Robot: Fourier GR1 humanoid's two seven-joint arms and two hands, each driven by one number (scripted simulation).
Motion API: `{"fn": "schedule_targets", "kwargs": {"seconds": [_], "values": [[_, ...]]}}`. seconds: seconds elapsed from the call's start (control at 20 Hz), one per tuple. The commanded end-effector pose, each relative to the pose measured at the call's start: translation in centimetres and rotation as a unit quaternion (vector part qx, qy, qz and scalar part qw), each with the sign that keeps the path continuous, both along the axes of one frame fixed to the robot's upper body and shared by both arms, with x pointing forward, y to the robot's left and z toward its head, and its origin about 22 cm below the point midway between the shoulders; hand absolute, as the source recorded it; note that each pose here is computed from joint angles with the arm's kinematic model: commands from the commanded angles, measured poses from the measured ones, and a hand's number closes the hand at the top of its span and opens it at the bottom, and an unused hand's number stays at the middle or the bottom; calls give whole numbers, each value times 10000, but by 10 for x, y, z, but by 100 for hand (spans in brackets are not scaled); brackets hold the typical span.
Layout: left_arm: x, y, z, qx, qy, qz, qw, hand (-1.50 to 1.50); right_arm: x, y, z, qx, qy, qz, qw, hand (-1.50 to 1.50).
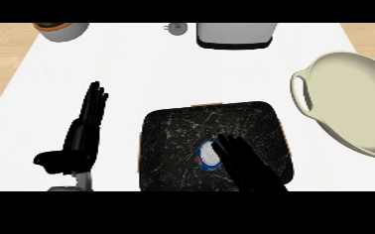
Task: Pick the can from the tray and place it in the pot
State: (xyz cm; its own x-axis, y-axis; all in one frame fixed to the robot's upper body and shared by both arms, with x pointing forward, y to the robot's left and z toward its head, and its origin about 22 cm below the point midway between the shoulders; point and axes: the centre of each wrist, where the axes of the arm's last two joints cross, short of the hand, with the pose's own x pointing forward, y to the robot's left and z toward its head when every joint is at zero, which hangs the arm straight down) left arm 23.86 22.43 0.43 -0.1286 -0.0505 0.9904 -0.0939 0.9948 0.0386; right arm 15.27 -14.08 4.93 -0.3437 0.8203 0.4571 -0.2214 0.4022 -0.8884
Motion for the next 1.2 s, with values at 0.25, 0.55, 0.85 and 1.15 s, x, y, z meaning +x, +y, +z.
{"fn": "schedule_targets", "kwargs": {"seconds": [0.25,0.55,0.85,1.15], "values": [[7,5,-7,-28,98,7,9999,0,15,21,-31,-106,22,29,9999,-150],[-18,-13,7,17,0,13,10000,0,31,12,-13,-98,22,-51,9999,-150],[3,2,9,11,-103,6,9999,0,29,29,-51,-147,-652,69,9977,150],[1,7,3,69,11,28,10000,0,47,28,-62,-10,-1084,40,9941,150]]}}
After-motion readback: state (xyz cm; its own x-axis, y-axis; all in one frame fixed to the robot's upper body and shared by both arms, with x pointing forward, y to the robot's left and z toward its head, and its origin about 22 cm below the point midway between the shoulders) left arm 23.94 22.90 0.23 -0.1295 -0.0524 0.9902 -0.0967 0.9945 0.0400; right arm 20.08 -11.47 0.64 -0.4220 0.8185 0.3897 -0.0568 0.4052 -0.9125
